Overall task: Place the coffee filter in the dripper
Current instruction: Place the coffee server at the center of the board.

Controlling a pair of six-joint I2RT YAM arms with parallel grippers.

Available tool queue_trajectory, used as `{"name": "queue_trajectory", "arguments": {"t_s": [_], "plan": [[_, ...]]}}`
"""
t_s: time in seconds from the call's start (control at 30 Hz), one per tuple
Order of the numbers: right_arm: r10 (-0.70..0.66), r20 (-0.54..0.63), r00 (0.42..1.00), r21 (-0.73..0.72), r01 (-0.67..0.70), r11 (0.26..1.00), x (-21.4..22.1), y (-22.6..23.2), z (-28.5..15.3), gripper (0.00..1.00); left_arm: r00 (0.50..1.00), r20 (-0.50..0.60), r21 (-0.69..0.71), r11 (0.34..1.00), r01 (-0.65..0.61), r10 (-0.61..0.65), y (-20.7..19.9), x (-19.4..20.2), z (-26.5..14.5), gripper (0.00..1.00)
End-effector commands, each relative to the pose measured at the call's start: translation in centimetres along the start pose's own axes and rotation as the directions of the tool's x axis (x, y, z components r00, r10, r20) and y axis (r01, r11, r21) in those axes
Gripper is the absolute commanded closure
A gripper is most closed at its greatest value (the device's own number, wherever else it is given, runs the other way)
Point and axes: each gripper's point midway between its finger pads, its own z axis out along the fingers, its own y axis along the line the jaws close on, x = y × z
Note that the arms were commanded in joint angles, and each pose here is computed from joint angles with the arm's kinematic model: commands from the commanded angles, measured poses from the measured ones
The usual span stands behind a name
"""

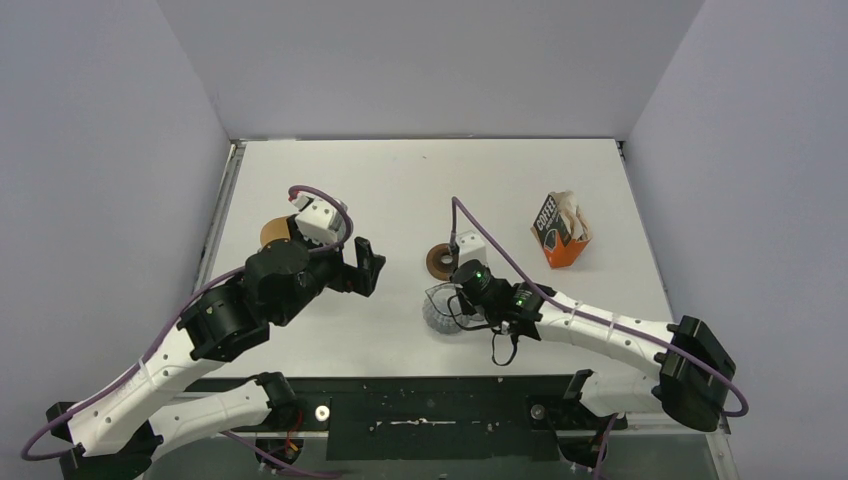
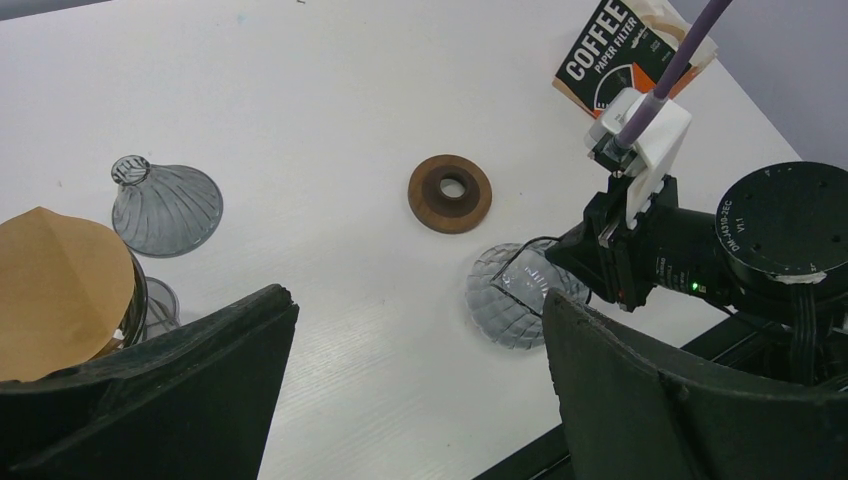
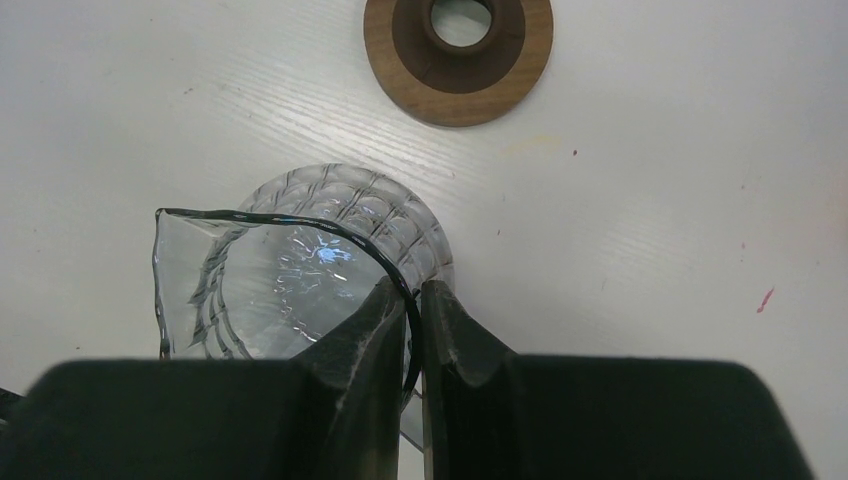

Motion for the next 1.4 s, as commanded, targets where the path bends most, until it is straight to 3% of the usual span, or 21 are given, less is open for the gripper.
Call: {"name": "queue_trajectory", "arguments": {"t_s": [0.0,0.57,0.83,1.37], "plan": [[0.109,0.127,0.986,-0.016,-0.108,0.994,-2.3,0.6,-0.3,1.00,0.997,0.069,0.035,0.999,0.039,-0.042,-0.9,-2.3,-0.2,0.09],[0.137,0.105,0.985,0.007,-0.139,0.990,0.4,0.4,0.3,1.00,0.997,0.065,0.039,0.999,0.032,-0.034,-1.1,-2.4,0.0,0.09],[0.142,0.119,0.983,0.005,-0.143,0.990,-0.1,0.7,-0.1,0.81,0.997,0.066,0.040,0.999,0.029,-0.032,-1.1,-2.4,0.2,0.09],[0.167,0.228,0.959,-0.051,-0.159,0.986,-6.5,1.9,-3.5,0.63,0.998,0.061,0.023,1.000,0.013,-0.015,-0.7,-2.1,0.1,0.09]]}}
